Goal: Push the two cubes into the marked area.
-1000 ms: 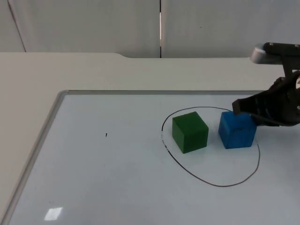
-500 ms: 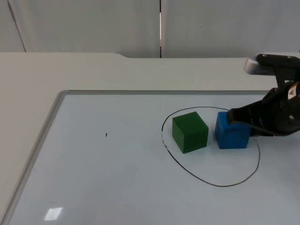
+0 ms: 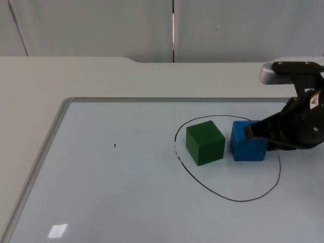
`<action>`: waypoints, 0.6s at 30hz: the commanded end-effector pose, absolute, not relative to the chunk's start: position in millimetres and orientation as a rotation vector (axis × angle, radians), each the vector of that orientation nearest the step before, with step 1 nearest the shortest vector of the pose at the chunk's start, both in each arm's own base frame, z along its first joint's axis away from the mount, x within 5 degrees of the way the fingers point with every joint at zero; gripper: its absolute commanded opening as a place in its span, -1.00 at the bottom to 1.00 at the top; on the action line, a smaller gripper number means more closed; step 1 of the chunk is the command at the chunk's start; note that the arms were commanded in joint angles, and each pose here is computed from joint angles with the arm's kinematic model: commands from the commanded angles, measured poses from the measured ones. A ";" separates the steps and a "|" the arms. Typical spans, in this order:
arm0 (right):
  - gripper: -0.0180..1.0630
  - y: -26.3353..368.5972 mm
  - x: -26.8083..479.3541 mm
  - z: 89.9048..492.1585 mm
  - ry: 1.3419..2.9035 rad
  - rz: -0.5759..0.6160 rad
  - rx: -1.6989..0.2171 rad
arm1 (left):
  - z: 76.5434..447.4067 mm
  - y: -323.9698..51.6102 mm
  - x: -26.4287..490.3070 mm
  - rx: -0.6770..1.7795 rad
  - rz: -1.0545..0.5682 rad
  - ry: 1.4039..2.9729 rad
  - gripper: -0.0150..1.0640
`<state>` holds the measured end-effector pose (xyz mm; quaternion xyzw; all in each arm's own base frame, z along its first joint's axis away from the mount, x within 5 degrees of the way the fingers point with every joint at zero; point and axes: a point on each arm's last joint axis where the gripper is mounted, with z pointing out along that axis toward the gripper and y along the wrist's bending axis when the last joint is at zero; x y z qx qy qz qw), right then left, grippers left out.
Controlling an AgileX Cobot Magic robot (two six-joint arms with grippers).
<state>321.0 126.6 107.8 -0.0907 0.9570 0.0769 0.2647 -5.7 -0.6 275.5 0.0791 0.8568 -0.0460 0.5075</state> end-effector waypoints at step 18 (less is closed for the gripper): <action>-0.97 82.8 278.7 279.7 2.199 0.112 -0.325 | 274.8 -0.2 -5.1 0.179 -0.107 2.058 -0.98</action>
